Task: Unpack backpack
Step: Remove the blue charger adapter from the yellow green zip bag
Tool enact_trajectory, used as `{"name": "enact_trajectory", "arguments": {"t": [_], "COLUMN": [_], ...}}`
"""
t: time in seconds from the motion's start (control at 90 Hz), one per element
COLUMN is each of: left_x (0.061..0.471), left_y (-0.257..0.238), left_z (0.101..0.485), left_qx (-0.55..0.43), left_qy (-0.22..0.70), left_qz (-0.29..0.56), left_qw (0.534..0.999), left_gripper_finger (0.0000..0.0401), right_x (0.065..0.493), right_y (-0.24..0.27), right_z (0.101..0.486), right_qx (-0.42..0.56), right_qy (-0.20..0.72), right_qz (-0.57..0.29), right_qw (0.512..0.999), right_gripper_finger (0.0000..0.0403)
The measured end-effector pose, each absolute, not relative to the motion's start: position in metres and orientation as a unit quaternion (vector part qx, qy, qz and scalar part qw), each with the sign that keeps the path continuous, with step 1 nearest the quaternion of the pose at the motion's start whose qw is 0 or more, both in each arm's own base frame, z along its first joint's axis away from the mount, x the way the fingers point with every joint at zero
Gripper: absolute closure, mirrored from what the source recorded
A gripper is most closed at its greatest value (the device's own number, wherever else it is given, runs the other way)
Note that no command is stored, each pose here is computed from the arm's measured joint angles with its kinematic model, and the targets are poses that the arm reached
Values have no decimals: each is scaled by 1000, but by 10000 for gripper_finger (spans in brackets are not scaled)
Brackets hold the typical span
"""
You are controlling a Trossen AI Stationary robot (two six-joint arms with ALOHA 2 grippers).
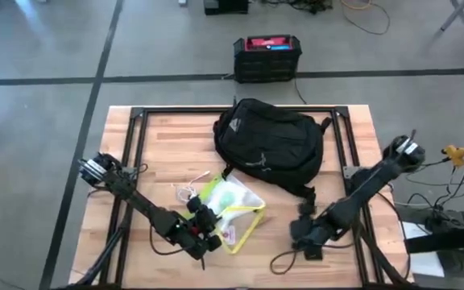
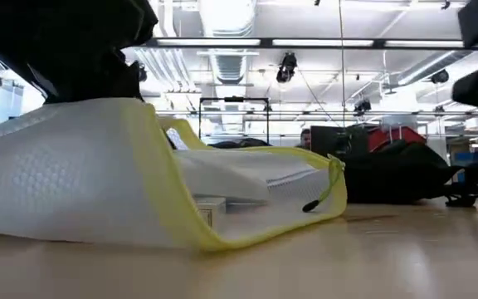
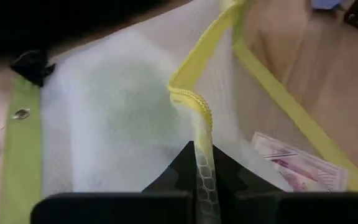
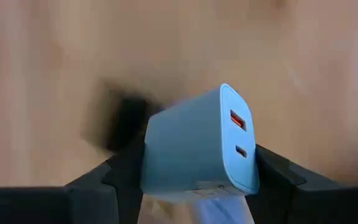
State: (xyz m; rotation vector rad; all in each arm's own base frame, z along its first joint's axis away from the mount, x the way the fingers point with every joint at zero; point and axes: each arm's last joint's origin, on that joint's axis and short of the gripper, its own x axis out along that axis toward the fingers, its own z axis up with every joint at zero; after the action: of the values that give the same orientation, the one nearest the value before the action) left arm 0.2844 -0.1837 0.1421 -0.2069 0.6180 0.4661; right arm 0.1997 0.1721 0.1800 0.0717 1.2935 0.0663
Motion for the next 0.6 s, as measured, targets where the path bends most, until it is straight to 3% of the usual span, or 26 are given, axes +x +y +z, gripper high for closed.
{"name": "enact_trajectory", "arguments": {"t": [0.078,0.289,0.6], "left_x": [286,285,286], "left_y": [-184,-185,-185], "left_z": [143,145,147], "left_qx": [-104,-108,-103], "left_qy": [303,306,300], "left_qz": [223,216,214], "left_qw": [921,921,924], "left_gripper_finger": [401,401,401], "right_x": [200,187,186], "right_y": [179,176,172], "right_z": [181,167,167], "right_qx": [62,73,68], "right_qy": [594,670,683], "right_qz": [48,64,58], "right_qw": [801,736,725], "right_gripper_finger": [203,199,138]}}
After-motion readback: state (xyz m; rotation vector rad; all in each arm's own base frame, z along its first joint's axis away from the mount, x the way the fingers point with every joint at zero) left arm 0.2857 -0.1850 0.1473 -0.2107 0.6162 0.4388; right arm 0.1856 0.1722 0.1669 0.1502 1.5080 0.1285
